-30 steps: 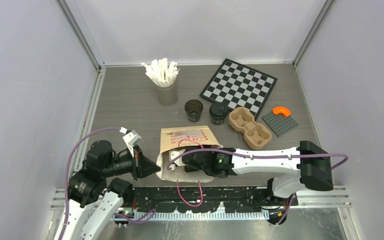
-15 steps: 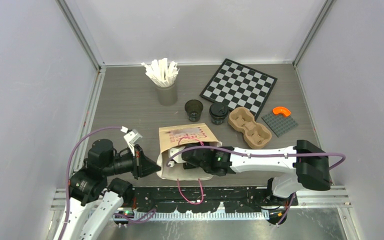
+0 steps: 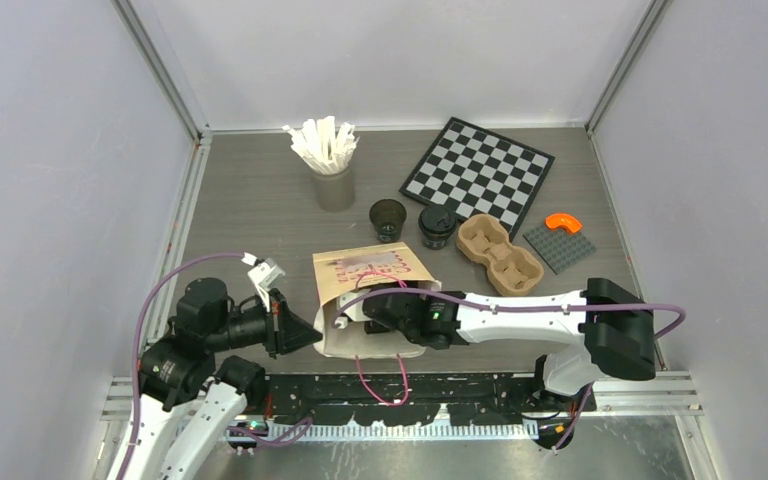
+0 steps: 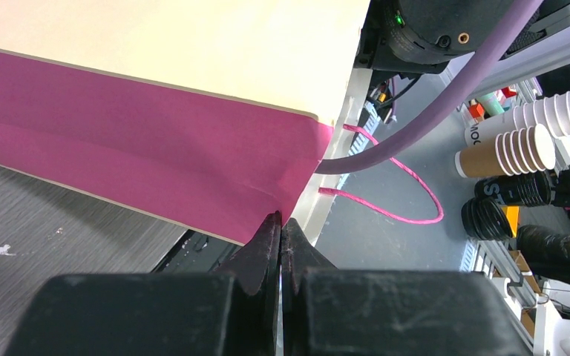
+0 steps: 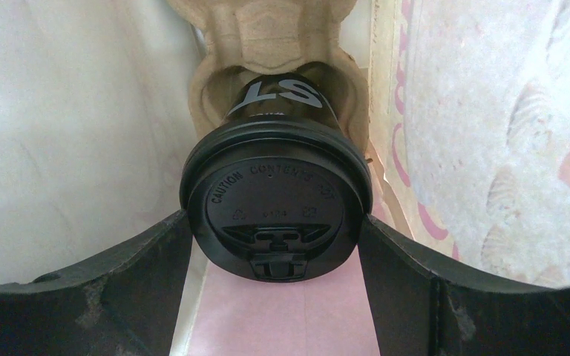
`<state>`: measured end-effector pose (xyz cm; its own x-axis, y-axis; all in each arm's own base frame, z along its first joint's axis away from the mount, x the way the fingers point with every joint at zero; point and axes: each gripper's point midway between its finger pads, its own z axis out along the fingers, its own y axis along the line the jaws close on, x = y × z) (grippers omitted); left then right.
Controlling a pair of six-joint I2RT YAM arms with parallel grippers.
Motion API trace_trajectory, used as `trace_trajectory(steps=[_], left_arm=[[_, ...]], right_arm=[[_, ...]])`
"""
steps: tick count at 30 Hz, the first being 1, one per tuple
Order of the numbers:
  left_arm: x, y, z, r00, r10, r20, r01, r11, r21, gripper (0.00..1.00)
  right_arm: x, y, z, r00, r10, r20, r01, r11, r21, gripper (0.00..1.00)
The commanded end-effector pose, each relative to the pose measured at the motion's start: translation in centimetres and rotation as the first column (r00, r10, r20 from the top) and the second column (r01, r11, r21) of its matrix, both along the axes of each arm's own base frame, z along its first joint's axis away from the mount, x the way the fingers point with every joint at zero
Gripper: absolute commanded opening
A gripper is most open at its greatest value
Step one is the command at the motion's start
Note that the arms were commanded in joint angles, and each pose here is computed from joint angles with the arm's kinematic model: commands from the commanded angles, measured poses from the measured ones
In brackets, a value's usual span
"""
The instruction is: Pack the takeout coffee
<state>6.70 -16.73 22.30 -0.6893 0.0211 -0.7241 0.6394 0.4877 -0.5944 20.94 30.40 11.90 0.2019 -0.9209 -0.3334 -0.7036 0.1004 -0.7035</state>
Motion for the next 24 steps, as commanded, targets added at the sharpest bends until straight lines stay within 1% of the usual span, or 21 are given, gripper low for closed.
trace_trajectory(steps=[1,8,12,16,20,24], left_arm=[[-0.2,-0.5,1.0,0.999,-0.036,0.033,0.038,0.999,-0.033,0.0],[-0.1,-0.5,0.9,0.999,-0.039,0.032,0.04,0.999,-0.031,0.0],[0.0,-0.4,1.0,0.999,-0.028,0.034,0.029,0.999,-0.029,0.0],[0.1,-0.3,1.2,0.999,-0.022,0.042,0.023,0.999,-0.026,0.0],[0.3,-0.4,0.7,0.999,-0.014,0.03,0.015,1.0,-0.027,0.0],[0.3,-0.4,0.8,0.999,-0.016,0.032,0.017,0.999,-0.028,0.0]], right_arm=[[-0.2,-1.0,-2.6,0.998,-0.015,-0.063,0.012,0.998,-0.058,0.81],[0.2,-1.1,-2.4,0.998,-0.023,-0.055,0.02,0.998,-0.057,0.81],[0.4,-1.0,-1.7,0.998,-0.025,-0.05,0.023,0.998,-0.054,0.85],[0.3,-0.6,-0.1,0.998,-0.016,-0.058,0.014,0.999,-0.039,0.91],[0.0,0.0,1.2,0.998,-0.009,-0.064,0.008,1.0,-0.017,0.92],[-0.3,0.2,1.4,0.997,-0.01,-0.073,0.009,1.0,-0.011,0.93]])
